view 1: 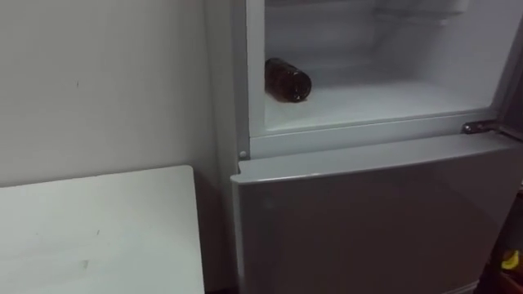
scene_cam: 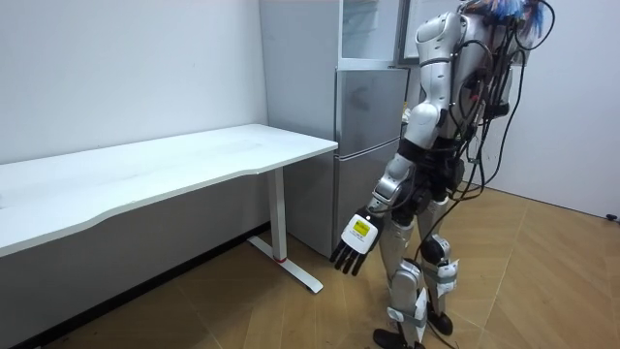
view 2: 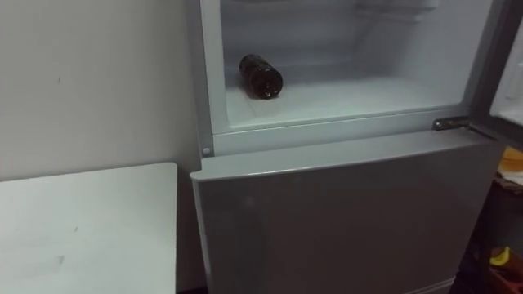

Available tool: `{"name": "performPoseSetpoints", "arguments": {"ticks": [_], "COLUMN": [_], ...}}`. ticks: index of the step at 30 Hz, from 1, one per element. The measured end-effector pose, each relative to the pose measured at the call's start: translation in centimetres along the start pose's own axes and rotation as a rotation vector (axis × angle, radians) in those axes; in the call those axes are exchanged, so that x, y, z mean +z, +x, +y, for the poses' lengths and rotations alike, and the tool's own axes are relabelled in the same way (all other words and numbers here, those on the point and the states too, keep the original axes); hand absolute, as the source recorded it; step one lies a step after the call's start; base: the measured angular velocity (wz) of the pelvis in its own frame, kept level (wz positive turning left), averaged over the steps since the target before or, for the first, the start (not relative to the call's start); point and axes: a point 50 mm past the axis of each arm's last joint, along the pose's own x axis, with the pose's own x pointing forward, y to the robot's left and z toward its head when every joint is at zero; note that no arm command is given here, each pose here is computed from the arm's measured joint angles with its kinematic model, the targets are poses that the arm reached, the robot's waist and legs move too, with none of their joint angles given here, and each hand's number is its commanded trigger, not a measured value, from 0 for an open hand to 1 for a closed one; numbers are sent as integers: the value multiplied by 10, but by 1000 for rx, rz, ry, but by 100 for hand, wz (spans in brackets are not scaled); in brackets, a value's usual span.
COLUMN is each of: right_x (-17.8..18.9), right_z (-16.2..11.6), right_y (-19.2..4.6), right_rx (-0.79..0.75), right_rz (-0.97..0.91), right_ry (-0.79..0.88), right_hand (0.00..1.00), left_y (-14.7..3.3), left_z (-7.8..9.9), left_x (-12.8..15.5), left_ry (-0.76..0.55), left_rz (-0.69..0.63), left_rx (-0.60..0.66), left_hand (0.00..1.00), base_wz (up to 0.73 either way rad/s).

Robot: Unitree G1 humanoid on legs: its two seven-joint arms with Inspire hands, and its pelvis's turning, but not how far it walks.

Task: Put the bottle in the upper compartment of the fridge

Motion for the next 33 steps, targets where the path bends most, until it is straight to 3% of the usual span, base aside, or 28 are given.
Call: {"name": "performPoseSetpoints", "arguments": {"ticks": [10, 23, 33], "right_x": [28, 26, 22], "right_z": [63, 69, 71], "right_y": [-16, -22, -25], "right_rx": [286, 253, 227], "right_rz": [-211, -219, -233], "right_ry": [-172, -208, -235], "right_hand": [0, 0, 0], "left_y": [0, -2, -1], "left_z": [1, 2, -5], "left_x": [-7, -20, -12], "left_ry": [1, 3, -3], "left_rz": [-4, 32, -15], "left_rx": [5, 4, -54], "left_hand": [0, 0, 0], "base_wz": [0, 0, -4]}}
